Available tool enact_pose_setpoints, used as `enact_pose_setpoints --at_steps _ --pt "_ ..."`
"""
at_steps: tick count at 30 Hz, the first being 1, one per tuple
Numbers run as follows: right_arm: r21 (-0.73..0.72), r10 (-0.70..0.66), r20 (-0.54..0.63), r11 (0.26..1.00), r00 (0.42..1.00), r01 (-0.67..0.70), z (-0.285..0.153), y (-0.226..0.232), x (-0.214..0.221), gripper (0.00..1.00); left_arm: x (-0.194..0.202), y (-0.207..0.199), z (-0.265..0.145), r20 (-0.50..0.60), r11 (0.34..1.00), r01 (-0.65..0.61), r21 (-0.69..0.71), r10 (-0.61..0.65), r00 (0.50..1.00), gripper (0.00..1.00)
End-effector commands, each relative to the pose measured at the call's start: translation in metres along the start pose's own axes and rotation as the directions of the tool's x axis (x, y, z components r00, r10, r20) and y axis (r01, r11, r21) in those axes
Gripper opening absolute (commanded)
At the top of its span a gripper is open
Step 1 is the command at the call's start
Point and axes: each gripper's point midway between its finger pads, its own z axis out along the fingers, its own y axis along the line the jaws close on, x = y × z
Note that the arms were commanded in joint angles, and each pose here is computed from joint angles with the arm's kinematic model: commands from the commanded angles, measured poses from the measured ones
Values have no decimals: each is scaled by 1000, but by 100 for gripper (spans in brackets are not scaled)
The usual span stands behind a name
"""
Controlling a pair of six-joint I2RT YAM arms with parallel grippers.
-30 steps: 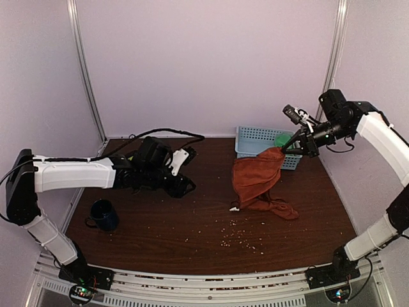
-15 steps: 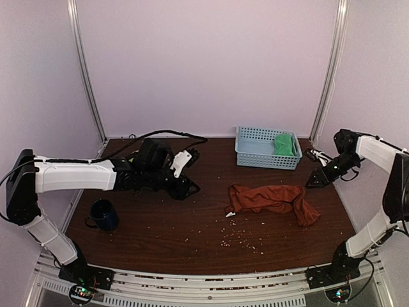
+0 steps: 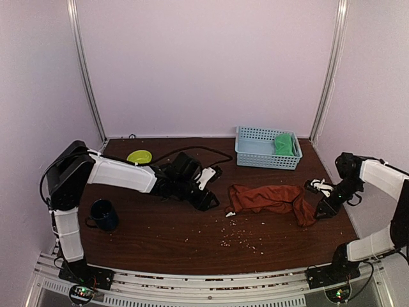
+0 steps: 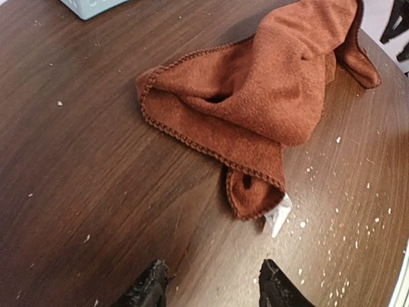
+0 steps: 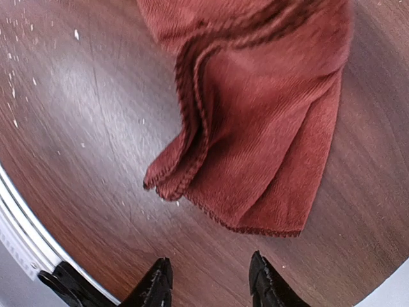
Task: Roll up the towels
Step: Place the towel at the center of the board, then pick up the towel from the center of the board.
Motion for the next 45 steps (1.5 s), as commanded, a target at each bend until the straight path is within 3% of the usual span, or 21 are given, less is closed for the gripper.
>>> enact_pose_setpoints --at_steps 1,10,25,27,32,36,41,45 --pt "78 -87 -30 993 996 89 2 -5 9 45 -34 -10 13 55 998 25 62 -29 998 51" --pt "-15 -162 -37 987 986 162 26 14 1 47 -55 1 48 37 997 69 39 -71 997 52" --pt "-121 -139 -22 983 990 136 56 19 -11 41 -61 8 82 47 993 111 50 -113 992 52" --pt "-120 -126 -21 985 992 123 58 17 -13 37 -63 7 86 46 992 112 62 -115 992 52" --pt "-103 -110 -36 989 993 105 54 11 -16 1 -68 3 87 59 991 105 88 -111 992 52" --pt "-49 -127 -28 991 992 126 24 7 -27 0 -73 2 77 77 994 77 78 -83 994 52" --pt "181 -133 67 976 989 119 -48 -16 -63 0 -84 0 46 129 999 20 41 -25 991 51" --pt "447 -69 243 893 968 -49 -121 -49 -93 0 -84 -8 23 148 998 -37 41 30 989 51"
